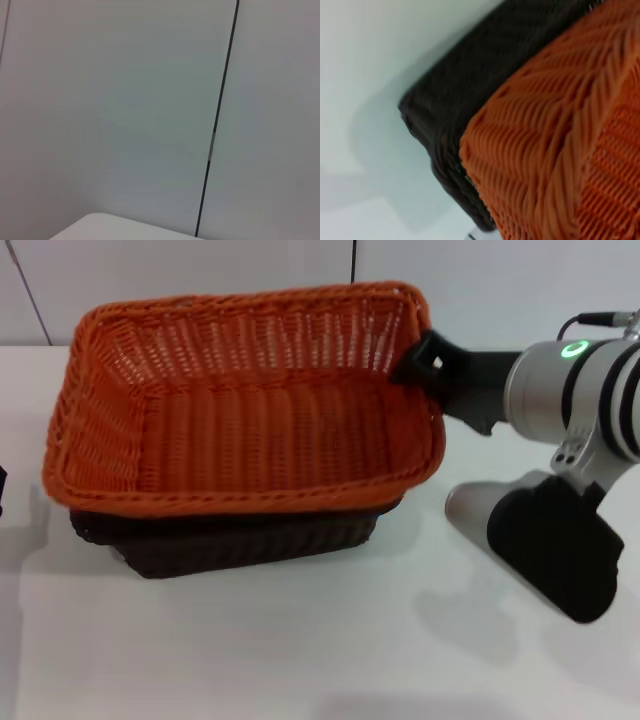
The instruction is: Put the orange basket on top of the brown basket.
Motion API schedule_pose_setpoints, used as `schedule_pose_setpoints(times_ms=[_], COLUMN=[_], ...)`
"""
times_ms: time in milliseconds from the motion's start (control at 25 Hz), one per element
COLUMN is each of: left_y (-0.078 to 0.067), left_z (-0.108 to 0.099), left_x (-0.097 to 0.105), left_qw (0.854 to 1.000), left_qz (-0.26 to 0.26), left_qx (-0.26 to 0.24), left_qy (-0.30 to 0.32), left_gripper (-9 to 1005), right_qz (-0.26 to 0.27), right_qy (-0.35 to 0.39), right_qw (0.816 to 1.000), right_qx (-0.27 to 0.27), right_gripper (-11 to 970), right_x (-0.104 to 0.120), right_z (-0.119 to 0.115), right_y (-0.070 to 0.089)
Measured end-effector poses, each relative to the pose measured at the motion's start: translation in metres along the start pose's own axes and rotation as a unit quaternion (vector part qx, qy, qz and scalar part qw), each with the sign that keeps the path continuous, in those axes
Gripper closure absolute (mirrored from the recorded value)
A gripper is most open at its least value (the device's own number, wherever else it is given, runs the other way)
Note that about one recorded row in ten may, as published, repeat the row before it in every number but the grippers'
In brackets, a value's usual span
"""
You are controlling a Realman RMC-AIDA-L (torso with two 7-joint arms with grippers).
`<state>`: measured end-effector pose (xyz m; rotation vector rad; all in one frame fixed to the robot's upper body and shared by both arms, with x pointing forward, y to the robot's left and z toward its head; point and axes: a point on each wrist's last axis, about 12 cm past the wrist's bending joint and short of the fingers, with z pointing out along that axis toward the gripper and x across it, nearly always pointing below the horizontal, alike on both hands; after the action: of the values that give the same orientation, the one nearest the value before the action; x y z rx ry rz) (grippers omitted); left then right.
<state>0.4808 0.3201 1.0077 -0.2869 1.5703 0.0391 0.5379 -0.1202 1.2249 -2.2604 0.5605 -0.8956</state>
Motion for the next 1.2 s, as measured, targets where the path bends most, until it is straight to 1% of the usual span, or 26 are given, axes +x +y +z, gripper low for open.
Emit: schedule_pose_setpoints(times_ms=[160, 320, 560, 880, 1200], left_y=[0.000, -0.001, -0.004, -0.005, -0.008], left_z=[0.000, 0.000, 0.001, 0.002, 0.005], left_x=[0.000, 0.000, 0.000, -0.001, -0.002], left_qw=[1.000, 1.000, 1.000, 1.000, 1.000], left_qz=[0.000, -0.001, -0.001, -0.001, 0.001], left_qx=[0.000, 0.003, 0.006, 0.010, 0.016], left_qy=[0.000, 0.000, -0.001, -0.001, -0.003], left_gripper=[286, 286, 286, 286, 286], right_qz=[0.006, 0.008, 0.012, 0.043, 0.062], right_qy=[0.009, 0.007, -0.007, 0.001, 0.008], right_qw=[1.000, 1.000, 1.000, 0.999, 0.998], right_qx=[0.010, 0.007, -0.003, 0.010, 0.011], right_gripper=[724, 719, 712, 703, 425], right_x=[0.007, 0.009, 0.006, 0.010, 0.011], right_z=[0.003, 0.005, 0.013, 0.017, 0.019], right_y=[0.001, 0.002, 0.008, 0.012, 0.016])
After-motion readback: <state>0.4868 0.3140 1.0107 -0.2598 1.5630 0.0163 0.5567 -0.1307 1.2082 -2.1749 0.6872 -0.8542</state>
